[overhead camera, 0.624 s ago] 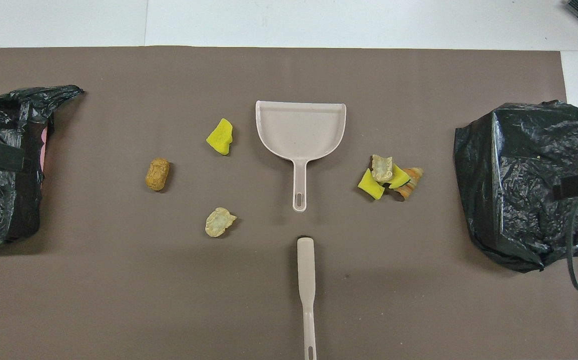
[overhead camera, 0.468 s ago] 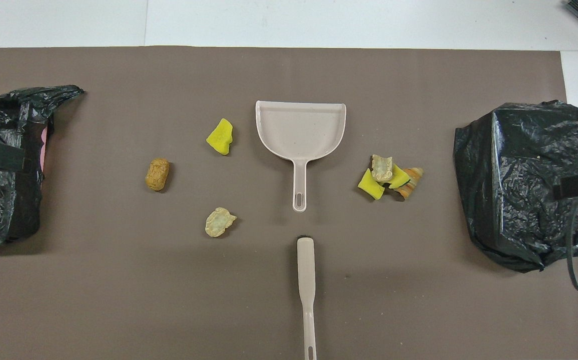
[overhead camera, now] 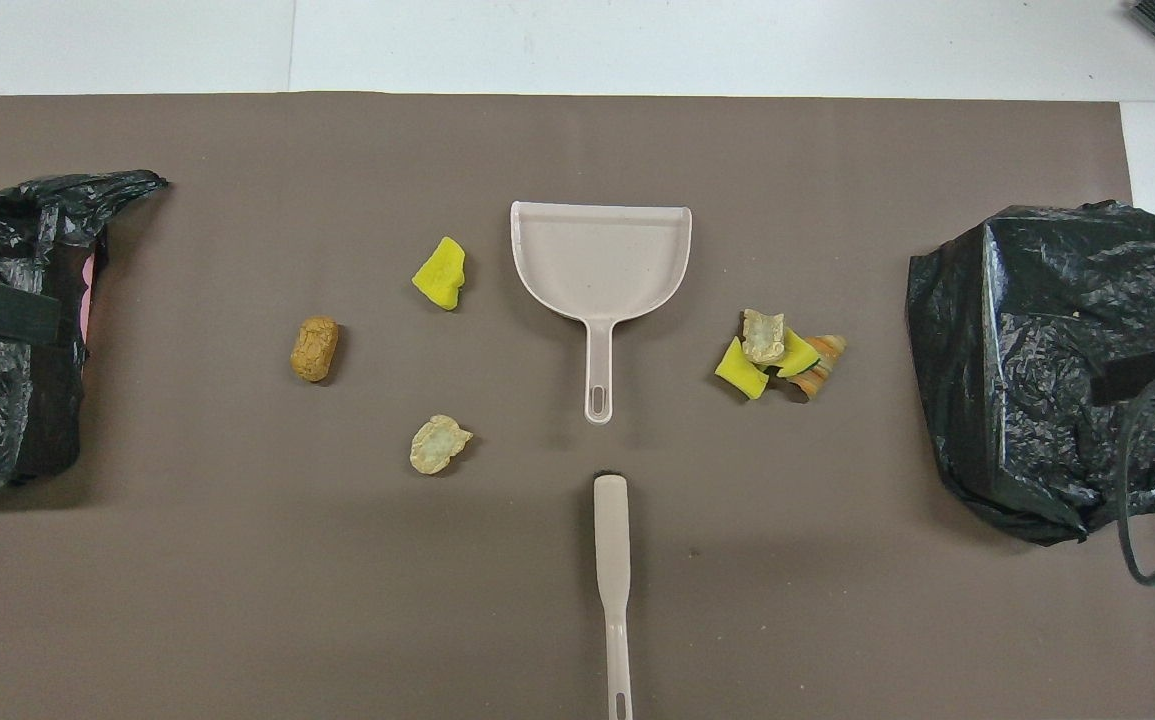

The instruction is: Sweep and dump trash in bin

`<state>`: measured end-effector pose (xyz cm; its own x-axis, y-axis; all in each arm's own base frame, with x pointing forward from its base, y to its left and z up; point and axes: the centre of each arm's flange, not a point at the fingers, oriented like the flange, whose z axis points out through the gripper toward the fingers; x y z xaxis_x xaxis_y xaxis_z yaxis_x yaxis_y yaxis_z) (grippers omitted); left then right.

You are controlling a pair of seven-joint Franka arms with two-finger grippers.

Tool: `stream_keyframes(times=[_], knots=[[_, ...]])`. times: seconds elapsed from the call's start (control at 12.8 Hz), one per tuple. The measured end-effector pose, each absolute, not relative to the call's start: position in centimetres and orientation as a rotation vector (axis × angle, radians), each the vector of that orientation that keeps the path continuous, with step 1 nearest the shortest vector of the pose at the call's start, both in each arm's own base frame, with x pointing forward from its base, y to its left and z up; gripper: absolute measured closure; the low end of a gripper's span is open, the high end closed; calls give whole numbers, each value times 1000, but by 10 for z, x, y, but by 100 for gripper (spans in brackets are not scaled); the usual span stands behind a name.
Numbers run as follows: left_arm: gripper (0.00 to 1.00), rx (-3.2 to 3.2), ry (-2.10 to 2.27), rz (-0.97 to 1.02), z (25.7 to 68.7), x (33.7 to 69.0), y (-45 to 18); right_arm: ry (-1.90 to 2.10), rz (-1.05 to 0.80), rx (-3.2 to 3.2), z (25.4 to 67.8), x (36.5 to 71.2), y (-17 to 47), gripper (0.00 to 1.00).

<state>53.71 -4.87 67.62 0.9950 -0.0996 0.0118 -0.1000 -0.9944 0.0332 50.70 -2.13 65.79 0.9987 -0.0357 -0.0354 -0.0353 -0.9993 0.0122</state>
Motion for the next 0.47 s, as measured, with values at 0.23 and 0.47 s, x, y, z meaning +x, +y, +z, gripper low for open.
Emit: stream_keyframes(times=[0.23, 0.47], knots=[[0, 3098, -197, 21, 674, 535, -64, -21, -11, 3147, 653, 513, -7, 0], [0, 3095, -271, 19, 658, 522, -101, 39, 73, 3186, 630, 535, 40, 0]])
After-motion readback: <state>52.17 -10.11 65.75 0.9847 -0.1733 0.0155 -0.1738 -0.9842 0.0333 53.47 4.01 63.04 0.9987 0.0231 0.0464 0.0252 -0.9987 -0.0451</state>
